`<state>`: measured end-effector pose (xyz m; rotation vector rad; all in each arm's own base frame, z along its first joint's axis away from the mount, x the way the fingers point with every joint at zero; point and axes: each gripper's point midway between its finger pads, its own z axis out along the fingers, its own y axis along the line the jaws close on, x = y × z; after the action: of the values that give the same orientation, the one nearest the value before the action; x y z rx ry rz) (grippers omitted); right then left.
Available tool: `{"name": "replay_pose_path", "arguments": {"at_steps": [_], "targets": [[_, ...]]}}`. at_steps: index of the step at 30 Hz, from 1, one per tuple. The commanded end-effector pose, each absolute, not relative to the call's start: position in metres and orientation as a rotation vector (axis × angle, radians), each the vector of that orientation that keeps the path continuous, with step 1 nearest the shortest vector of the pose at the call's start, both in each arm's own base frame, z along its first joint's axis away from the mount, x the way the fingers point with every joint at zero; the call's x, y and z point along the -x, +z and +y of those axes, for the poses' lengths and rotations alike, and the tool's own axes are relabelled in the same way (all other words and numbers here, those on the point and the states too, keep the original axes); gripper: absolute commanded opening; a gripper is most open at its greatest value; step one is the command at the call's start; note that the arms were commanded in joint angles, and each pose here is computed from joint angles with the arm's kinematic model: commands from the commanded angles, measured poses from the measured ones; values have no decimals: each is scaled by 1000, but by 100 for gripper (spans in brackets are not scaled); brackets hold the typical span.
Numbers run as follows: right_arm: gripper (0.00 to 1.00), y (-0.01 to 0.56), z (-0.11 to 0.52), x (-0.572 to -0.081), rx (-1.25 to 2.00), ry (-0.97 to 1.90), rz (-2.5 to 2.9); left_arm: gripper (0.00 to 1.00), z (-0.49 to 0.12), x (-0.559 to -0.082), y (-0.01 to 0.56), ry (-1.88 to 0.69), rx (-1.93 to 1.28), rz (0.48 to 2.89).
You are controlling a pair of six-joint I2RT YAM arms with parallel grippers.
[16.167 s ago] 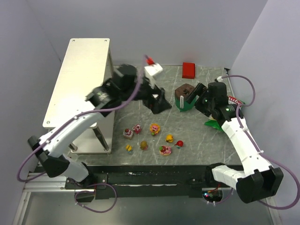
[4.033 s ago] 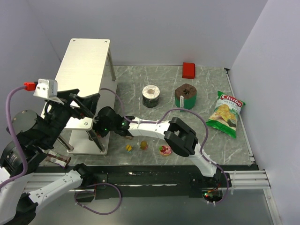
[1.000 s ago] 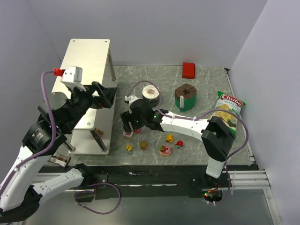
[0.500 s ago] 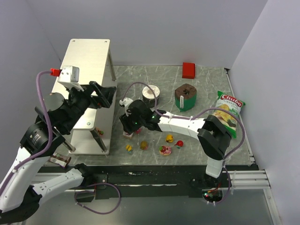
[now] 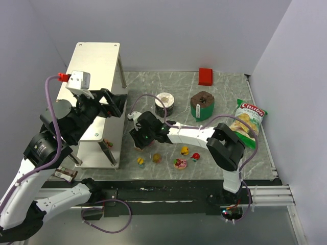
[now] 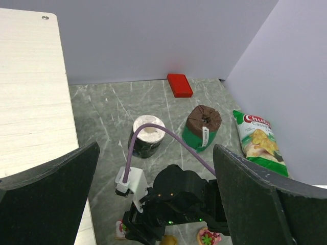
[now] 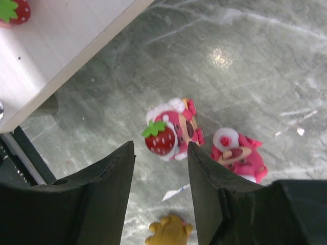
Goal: Place and organize the plastic toys onto the shelf
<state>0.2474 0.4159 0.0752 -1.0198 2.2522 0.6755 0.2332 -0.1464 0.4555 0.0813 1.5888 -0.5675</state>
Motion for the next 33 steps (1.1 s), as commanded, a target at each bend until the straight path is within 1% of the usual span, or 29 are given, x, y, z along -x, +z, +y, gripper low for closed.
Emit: {"name": "replay_pose_path", "arguments": {"at_steps": [1, 6, 11, 12, 14, 15, 16, 17, 19, 23, 25, 33], "targets": [[52, 83, 434, -256, 1029, 694, 2200, 99, -144, -231, 477, -567, -101, 1527], [50, 76, 436, -258, 1028, 679, 2202, 99, -139, -230, 477, -553, -89, 1520], [42, 76, 436, -267, 999, 637, 2216, 99, -134, -227, 479, -542, -84, 1510], [37, 68, 433, -265, 1004, 617, 2251, 99, -134, -228, 478, -539, -84, 1511], [31, 69, 436, -268, 998, 606, 2259, 99, -133, -227, 479, -536, -85, 1507], [26, 66, 436, -267, 999, 600, 2273, 99, -133, -227, 478, -534, -84, 1508], [23, 67, 436, -267, 996, 599, 2273, 99, -133, -227, 478, -533, -85, 1508], [19, 69, 436, -269, 987, 600, 2270, 99, -131, -227, 478, -526, -85, 1506], [17, 73, 435, -270, 961, 582, 2272, 99, -130, -227, 478, -521, -84, 1506], [3, 88, 435, -279, 889, 542, 2281, 99, -126, -225, 479, -512, -78, 1498], [0, 93, 431, -282, 842, 514, 2307, 99, -125, -226, 479, -504, -68, 1500], [0, 134, 438, -292, 657, 532, 2316, 99, -112, -226, 483, -462, -16, 1490]]}}
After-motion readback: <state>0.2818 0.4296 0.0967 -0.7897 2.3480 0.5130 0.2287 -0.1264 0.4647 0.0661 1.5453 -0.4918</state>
